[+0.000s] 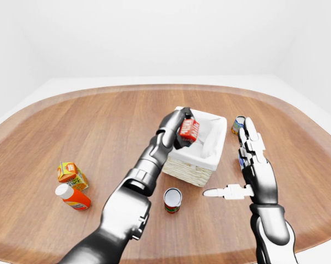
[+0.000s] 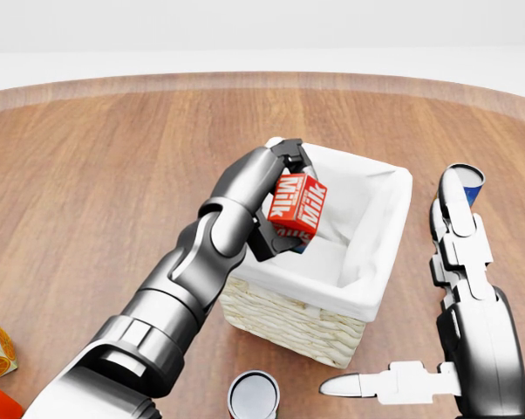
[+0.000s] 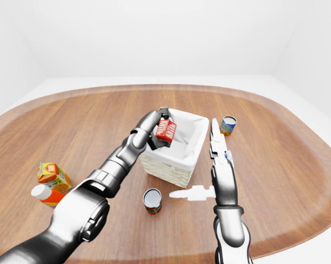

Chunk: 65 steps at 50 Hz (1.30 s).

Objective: Pick the milk and place it in the basket.

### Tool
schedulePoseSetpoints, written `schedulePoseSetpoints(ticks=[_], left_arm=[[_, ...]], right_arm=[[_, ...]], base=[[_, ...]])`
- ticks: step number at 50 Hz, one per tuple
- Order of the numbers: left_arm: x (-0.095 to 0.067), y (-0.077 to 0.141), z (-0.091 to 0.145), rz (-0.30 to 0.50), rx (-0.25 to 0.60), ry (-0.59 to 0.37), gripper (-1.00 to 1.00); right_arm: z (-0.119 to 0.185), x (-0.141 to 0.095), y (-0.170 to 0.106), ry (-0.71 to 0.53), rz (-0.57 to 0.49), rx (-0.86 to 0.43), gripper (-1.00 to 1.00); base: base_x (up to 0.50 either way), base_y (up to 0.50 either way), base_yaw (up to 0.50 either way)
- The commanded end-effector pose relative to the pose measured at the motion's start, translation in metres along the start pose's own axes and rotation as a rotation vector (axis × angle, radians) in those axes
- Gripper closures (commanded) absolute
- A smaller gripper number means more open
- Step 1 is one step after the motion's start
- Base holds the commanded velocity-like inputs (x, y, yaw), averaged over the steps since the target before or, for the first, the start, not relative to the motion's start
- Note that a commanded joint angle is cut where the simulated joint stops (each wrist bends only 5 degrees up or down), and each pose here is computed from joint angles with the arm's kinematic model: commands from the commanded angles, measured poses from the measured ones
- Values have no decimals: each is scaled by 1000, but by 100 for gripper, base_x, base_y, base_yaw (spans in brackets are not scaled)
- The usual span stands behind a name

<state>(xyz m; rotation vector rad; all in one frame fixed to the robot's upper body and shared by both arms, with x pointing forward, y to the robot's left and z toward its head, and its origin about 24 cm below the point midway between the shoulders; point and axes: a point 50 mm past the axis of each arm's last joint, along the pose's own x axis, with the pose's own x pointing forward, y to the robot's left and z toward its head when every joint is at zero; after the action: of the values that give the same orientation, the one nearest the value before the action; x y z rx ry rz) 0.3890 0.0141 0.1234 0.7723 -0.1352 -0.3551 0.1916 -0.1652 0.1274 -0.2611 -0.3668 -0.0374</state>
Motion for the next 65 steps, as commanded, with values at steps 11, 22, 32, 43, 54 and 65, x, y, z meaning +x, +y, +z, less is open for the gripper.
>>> schedulePoseSetpoints(ticks=[11,22,32,43,54,65], left_arm=[[0,-4,4,20,-111,5,100],[0,-8,1,13,-106,25,100],[-1,-13,1,8,-98,25,100],[-2,-14,-2,6,-93,35,100],[-1,-11,-3,30,-72,43,-100],[-1,-11,-2,40,-69,38,-100]], right_arm=[[-1,-1,0,-1,1,-1,-100],[-1,0,0,0,1,0,-100],[0,-1,-1,-2,-2,0,-100],[1,-1,-1,-2,-3,1,-100],[0,-1,-1,-3,-1,1,-100],[0,0,0,-2,1,1,-100]], base=[[0,0,0],[0,0,0],[0,0,0],[0,0,0],[0,0,0],[0,0,0]])
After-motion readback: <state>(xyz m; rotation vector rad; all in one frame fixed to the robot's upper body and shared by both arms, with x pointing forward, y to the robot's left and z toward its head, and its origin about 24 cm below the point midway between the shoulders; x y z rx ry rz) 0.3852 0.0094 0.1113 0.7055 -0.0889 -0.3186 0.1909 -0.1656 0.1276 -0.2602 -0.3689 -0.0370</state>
